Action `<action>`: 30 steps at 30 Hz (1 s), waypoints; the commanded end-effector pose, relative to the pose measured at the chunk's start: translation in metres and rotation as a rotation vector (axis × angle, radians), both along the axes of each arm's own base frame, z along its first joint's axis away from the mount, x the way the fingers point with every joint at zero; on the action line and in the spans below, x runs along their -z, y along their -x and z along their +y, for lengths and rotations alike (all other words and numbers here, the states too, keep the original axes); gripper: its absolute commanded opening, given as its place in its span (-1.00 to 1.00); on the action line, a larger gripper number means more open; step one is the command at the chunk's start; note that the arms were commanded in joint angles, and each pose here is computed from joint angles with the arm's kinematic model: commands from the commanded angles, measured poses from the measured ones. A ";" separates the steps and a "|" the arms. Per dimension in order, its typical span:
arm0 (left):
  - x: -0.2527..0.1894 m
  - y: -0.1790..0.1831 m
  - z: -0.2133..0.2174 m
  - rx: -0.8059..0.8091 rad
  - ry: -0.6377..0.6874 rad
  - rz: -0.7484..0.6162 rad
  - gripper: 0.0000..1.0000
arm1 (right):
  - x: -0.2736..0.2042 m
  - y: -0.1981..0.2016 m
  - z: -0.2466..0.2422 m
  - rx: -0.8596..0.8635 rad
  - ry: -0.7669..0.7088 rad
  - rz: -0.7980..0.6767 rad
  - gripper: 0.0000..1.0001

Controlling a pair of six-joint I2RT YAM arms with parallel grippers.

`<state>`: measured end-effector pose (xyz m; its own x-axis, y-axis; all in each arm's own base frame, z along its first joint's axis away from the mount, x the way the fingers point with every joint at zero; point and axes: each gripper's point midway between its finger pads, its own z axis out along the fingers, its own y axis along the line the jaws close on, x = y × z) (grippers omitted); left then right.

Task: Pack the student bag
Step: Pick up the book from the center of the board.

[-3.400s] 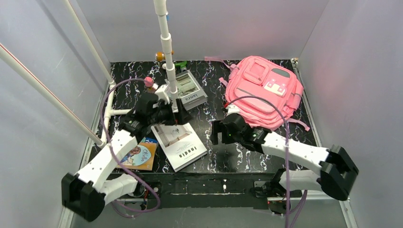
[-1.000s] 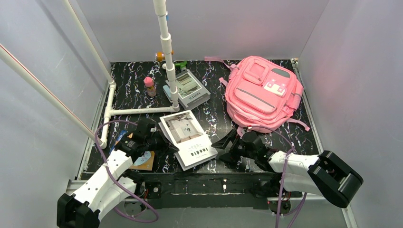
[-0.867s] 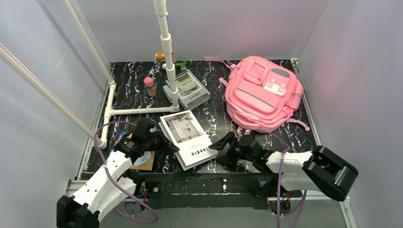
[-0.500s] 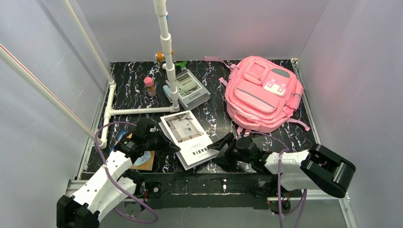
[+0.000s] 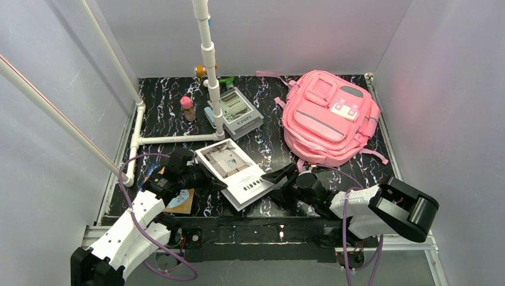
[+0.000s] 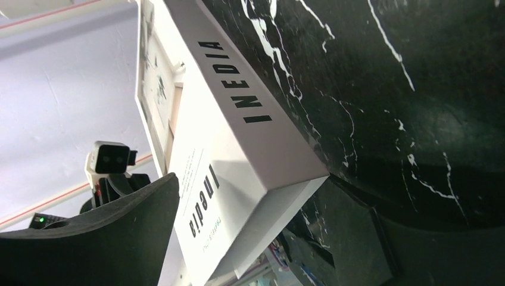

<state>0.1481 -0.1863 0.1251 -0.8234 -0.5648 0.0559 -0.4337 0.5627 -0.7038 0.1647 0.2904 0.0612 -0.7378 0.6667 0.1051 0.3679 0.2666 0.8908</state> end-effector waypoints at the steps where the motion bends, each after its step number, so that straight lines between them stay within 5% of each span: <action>1: -0.001 0.006 -0.003 0.014 0.031 0.012 -1.00 | -0.023 -0.019 0.004 0.080 -0.067 -0.080 0.80; 15: 0.008 0.010 -0.002 0.019 0.029 0.035 -1.00 | -0.018 -0.020 0.012 0.078 -0.103 -0.075 -0.12; 18: 0.009 0.010 -0.002 0.020 0.029 0.032 -1.00 | -0.024 -0.021 0.014 0.071 -0.122 -0.101 -0.10; 22: 0.008 0.011 -0.003 0.020 0.041 0.031 -1.00 | -0.035 -0.023 0.023 0.038 -0.118 -0.152 0.34; 30: 0.000 0.011 -0.009 0.043 0.086 0.015 -1.00 | -0.056 -0.031 0.044 0.016 -0.165 -0.215 0.47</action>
